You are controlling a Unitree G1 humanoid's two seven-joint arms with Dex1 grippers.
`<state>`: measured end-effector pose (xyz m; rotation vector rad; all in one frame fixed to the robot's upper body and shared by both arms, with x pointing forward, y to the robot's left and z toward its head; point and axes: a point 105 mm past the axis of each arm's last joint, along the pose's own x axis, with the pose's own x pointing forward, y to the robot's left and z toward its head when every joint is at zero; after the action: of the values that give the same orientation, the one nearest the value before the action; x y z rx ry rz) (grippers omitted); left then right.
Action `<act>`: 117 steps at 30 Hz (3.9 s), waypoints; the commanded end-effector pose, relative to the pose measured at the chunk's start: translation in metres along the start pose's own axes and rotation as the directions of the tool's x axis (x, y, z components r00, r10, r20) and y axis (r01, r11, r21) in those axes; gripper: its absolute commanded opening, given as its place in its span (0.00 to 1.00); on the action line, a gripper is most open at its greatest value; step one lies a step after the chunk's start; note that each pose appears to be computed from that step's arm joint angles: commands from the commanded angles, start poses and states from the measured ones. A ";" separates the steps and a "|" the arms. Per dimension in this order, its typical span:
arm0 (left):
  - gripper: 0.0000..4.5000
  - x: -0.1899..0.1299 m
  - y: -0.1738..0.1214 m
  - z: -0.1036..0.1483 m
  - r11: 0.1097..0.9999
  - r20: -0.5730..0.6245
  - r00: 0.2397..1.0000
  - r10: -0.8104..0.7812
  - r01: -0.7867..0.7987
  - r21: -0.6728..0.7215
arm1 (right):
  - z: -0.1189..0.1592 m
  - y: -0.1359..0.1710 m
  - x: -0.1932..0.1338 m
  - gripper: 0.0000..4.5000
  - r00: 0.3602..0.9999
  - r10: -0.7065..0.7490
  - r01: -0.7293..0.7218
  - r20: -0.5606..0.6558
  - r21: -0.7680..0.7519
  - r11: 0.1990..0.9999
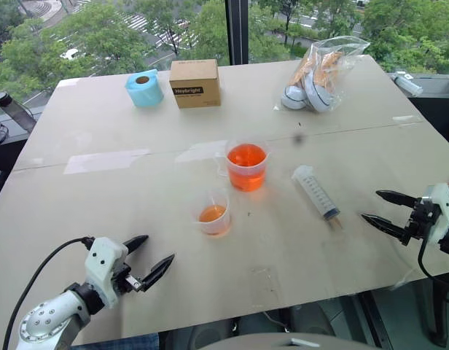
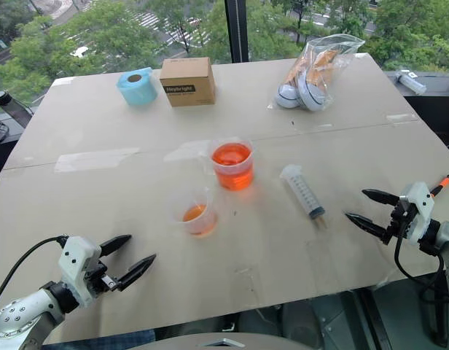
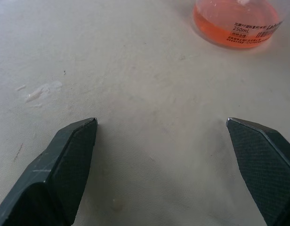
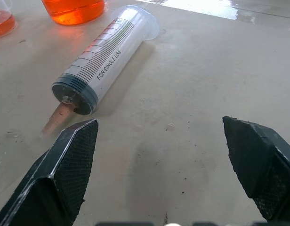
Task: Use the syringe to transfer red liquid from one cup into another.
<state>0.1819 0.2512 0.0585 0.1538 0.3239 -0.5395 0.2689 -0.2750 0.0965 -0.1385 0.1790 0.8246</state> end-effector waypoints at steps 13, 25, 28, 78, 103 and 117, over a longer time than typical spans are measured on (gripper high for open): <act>1.00 0.009 -0.018 0.025 0.999 -0.006 0.999 -0.043 0.043 0.004 | 0.014 -0.012 0.001 0.99 0.999 0.016 -0.019 -0.041 -0.067 0.998; 1.00 0.014 -0.022 0.065 0.996 -0.001 0.997 -0.074 0.074 0.053 | 0.042 0.004 0.015 0.99 0.986 0.096 -0.101 -0.133 -0.026 0.995; 1.00 0.004 -0.015 0.074 0.991 -0.008 0.995 -0.104 0.104 0.079 | 0.063 0.014 0.026 0.99 0.976 0.140 -0.147 -0.167 -0.031 0.989; 1.00 -0.021 -0.046 0.196 0.763 0.007 0.853 -0.521 0.462 0.452 | 0.094 0.037 0.165 0.33 0.659 0.004 0.203 -0.752 0.183 0.962; 1.00 0.023 0.022 0.357 0.883 0.522 0.766 -0.376 0.125 0.453 | 0.292 0.119 0.173 0.33 0.756 0.209 -0.147 0.620 -0.150 0.978; 1.00 0.067 -0.013 0.326 0.825 0.365 0.782 -0.505 0.313 0.471 | 0.227 0.147 0.206 0.33 0.766 0.282 -0.135 0.578 -0.284 0.949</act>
<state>0.3208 0.1381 0.3363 0.2937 -0.2266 -1.0541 0.3295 0.0113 0.2561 -0.0385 -0.4682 1.0547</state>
